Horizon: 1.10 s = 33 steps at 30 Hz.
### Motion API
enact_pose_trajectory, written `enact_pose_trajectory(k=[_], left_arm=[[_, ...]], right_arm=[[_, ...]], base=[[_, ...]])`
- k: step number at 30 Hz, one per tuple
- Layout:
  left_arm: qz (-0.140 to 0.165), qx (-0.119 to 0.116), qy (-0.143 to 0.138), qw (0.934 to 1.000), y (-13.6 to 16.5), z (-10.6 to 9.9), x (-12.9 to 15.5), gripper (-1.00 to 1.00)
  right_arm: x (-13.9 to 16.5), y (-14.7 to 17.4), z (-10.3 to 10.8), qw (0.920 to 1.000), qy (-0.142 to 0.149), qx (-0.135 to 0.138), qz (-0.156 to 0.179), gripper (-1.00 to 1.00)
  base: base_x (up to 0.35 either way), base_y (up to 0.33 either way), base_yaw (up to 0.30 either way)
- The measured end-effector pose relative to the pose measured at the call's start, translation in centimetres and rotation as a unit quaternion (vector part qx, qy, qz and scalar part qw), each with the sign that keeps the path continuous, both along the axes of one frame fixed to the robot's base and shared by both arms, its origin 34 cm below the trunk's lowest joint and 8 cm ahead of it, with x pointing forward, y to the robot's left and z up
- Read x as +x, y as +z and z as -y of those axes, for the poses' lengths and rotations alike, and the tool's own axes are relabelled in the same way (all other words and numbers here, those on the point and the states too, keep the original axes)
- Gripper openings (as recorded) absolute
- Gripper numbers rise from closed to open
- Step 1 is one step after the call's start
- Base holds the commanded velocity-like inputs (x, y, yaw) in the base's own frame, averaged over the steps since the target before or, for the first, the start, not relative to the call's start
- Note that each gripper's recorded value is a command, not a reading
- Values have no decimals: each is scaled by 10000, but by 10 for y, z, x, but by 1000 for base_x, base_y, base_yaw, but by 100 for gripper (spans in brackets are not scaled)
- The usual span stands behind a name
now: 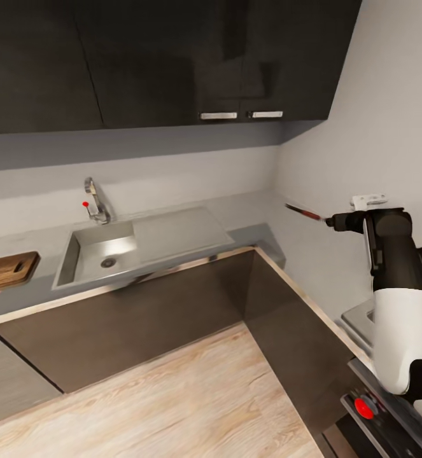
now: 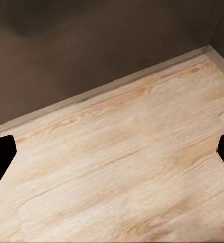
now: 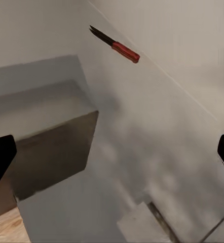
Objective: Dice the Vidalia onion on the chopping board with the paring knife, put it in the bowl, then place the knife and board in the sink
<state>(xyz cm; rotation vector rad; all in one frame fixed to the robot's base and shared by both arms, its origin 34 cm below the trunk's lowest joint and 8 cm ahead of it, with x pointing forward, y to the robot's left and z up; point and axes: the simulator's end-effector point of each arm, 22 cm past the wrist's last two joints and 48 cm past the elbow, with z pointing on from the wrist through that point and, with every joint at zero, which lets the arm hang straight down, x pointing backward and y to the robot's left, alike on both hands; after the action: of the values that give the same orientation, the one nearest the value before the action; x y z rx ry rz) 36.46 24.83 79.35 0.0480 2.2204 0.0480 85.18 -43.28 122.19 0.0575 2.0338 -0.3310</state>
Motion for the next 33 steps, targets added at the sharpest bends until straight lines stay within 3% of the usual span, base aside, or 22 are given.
enact_pose_trajectory(k=[14,33], left_arm=[[12,-21,-58,10000,0,5,-1,100],[41,-39,-127,9999,1,10,-2,100]], right_arm=[[5,-14,-32,9994,221,208,-134,100],[6,-16,-35,9994,274,183,-132,100]], base=[[105,-88,-127],[35,235,-86]])
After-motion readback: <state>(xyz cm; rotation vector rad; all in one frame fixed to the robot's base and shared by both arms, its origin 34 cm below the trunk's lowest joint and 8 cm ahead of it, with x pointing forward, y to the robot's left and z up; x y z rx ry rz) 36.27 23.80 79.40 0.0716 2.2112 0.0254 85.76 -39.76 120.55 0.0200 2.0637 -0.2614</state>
